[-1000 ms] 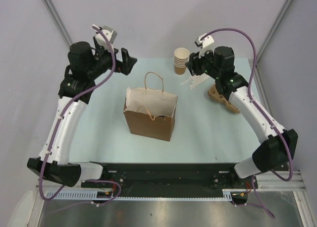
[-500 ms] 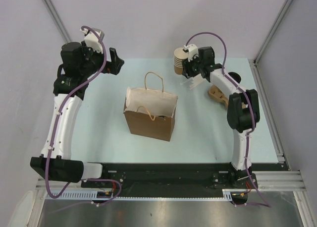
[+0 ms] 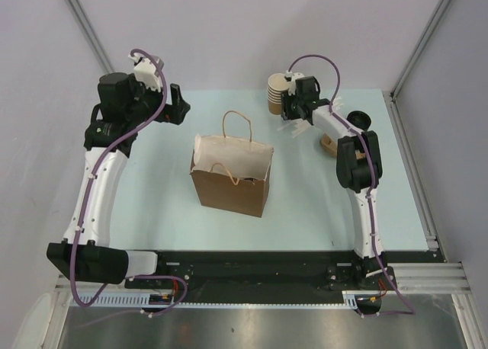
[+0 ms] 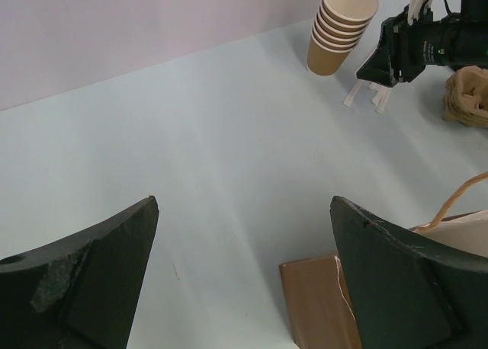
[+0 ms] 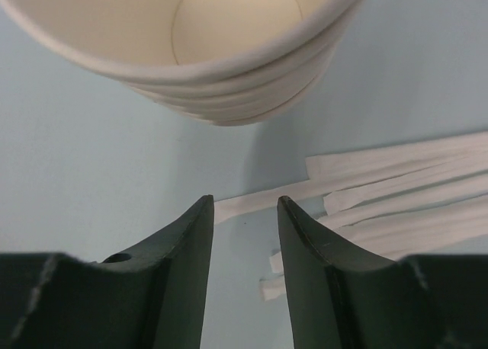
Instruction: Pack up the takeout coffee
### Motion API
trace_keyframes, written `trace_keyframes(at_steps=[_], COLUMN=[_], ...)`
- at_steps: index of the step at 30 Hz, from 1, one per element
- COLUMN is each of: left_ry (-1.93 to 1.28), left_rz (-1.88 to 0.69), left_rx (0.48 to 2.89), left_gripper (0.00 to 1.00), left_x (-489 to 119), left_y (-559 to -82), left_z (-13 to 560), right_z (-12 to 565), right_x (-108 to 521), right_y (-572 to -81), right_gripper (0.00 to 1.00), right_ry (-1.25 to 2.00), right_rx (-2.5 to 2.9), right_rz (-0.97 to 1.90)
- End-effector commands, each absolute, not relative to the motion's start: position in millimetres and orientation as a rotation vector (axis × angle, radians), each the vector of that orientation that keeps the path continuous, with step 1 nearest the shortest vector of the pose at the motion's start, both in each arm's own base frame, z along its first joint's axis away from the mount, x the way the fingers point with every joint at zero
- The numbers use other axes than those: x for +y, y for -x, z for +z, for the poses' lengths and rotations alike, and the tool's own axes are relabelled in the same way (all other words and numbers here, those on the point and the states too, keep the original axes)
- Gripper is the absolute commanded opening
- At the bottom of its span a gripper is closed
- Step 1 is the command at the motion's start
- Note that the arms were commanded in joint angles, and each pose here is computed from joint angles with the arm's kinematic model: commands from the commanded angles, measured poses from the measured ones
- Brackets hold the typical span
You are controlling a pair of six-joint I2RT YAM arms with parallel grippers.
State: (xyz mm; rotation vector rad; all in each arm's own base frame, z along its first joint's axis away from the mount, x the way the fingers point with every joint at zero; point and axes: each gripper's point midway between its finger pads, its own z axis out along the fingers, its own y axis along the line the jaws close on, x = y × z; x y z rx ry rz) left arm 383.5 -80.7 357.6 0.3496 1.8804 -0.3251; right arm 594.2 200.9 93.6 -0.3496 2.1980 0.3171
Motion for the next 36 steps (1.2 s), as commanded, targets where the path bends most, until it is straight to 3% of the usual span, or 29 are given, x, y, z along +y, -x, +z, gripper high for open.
trace_keyframes(at_steps=[1,9,17,27,36], left_ry=[-0.355,-0.359,-0.366,-0.373,-0.373], left_rz=[-0.282,-0.275,-0.271,-0.260,-0.263], left_rx=[1.845,1.861,1.866,1.881,1.885], left_gripper=[0.99,1.00,1.00,1.00,0.99], left_x=[-72.5,-70.6,-69.8,-67.4,-67.4], left_y=[-377.0,-374.8,-370.5,-367.3,-366.4], left_z=[367.8,363.8,359.5,355.6,353.4], right_z=[80.4,58.8,43.0,28.1,28.4], right_x=[204.6,194.7,185.9,188.0,179.2], right_y=[-598.6,-598.9,-598.6,-599.8,-586.3], right_gripper=[0.42,0.35,0.36,0.37,0.30], right_ry=[0.186,0.003,-0.110,-0.161,-0.210], right_rx=[2.226,2.253,2.253,2.265,2.304], right_rz=[0.265,0.120,0.028,0.039,0.044])
